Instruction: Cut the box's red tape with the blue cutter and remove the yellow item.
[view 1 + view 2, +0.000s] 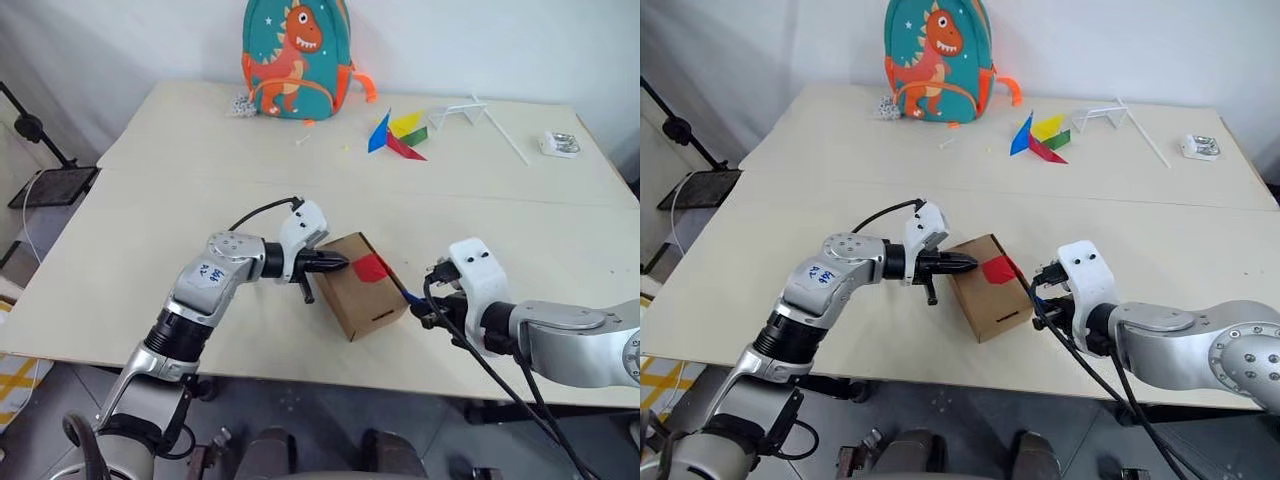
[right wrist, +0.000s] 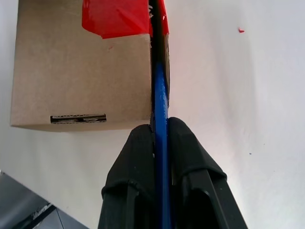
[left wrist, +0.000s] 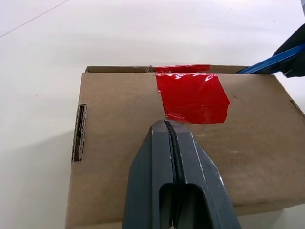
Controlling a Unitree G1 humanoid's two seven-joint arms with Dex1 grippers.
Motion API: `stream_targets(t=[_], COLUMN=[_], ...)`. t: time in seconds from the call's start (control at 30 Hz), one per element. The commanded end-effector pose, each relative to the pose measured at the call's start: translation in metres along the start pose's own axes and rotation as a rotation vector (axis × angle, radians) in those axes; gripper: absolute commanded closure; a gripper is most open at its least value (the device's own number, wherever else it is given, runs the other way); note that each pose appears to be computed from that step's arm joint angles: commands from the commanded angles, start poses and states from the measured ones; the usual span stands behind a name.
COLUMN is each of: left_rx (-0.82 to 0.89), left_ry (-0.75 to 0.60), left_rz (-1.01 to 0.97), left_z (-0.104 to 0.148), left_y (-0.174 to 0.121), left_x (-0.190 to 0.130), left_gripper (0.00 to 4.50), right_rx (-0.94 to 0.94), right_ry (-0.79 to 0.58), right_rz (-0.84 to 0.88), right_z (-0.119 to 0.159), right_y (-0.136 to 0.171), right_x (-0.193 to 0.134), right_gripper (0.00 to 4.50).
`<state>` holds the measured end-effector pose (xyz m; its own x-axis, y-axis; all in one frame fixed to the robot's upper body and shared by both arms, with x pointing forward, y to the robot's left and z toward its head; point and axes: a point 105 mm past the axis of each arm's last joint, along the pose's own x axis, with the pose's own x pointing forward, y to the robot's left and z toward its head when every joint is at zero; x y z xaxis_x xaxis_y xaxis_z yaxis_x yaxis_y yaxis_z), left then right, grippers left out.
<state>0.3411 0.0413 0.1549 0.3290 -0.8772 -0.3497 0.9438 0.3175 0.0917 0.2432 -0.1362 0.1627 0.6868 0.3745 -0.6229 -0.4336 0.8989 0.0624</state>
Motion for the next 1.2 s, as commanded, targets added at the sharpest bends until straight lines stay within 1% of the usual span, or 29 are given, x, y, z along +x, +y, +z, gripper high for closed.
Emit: stream_targets(t=[0.03, 0.1, 0.23, 0.27, 0.4, 0.47, 0.5, 0.6, 0.67, 0.73, 0.77, 0.83, 0.93, 1.0, 1.1, 1.17, 1.2], left_rx=[-0.109, -0.112, -0.111, -0.11, -0.102, -0.095, -0.094, -0.086, -0.074, -0.064, -0.057, -0.049, -0.029, -0.019, -0.009, -0.007, -0.007], left_ry=[0.14, 0.138, 0.135, 0.133, 0.128, 0.118, 0.116, 0.101, 0.094, 0.079, 0.07, 0.053, 0.018, 0.003, -0.008, -0.016, -0.02], left_rz=[-0.019, -0.022, -0.025, -0.025, -0.028, -0.03, -0.029, -0.024, -0.023, -0.023, -0.024, -0.022, -0.03, -0.029, -0.021, -0.019, -0.019], left_z=[-0.044, -0.044, -0.043, -0.043, -0.04, -0.037, -0.036, -0.033, -0.032, -0.029, -0.027, -0.023, -0.016, -0.013, -0.012, -0.011, -0.01], left_y=[-0.008, -0.009, -0.01, -0.009, -0.008, -0.007, -0.006, -0.004, -0.002, -0.001, -0.001, 0.001, 0.001, 0.002, 0.004, 0.005, 0.005], left_x=[0.008, 0.009, 0.009, 0.009, 0.008, 0.007, 0.006, 0.003, 0.001, -0.001, -0.002, -0.003, -0.005, -0.007, -0.01, -0.011, -0.012], left_gripper=[4.5, 4.5, 4.5, 4.5, 4.5, 4.5, 4.5, 4.5, 4.5, 4.5, 4.5, 4.5, 4.5, 4.5, 4.5, 4.5, 4.5], right_rx=[-0.012, -0.018, -0.113, -0.123, -0.205, -0.217, -0.215, -0.17, -0.153, -0.11, -0.085, -0.045, -0.109, -0.133, -0.1, -0.073, -0.046], right_ry=[0.023, -0.007, -0.102, -0.113, -0.11, -0.113, -0.1, -0.082, -0.119, -0.182, -0.213, -0.244, -0.367, -0.39, -0.402, -0.409, -0.413], right_rz=[0.034, 0.043, 0.124, 0.135, 0.184, 0.222, 0.227, 0.139, 0.063, -0.013, -0.037, -0.108, -0.272, -0.351, -0.388, -0.378, -0.376], right_z=[-0.006, 0.001, 0.034, 0.039, 0.054, 0.06, 0.061, 0.064, 0.069, 0.069, 0.065, 0.049, 0.024, 0.005, -0.019, -0.028, -0.032], right_y=[0.007, 0.008, 0.017, 0.018, 0.016, 0.014, 0.01, -0.016, -0.034, -0.062, -0.075, -0.102, -0.147, -0.168, -0.188, -0.192, -0.195], right_x=[-0.004, -0.006, -0.018, -0.019, -0.033, -0.042, -0.046, -0.058, -0.061, -0.058, -0.056, -0.051, -0.047, -0.045, -0.041, -0.037, -0.036], right_gripper=[4.37, 4.37, 4.37, 4.37, 4.37, 4.37, 4.37, 4.37, 4.37, 4.37, 4.37, 4.37, 4.37, 4.37, 4.37, 4.37, 3.65])
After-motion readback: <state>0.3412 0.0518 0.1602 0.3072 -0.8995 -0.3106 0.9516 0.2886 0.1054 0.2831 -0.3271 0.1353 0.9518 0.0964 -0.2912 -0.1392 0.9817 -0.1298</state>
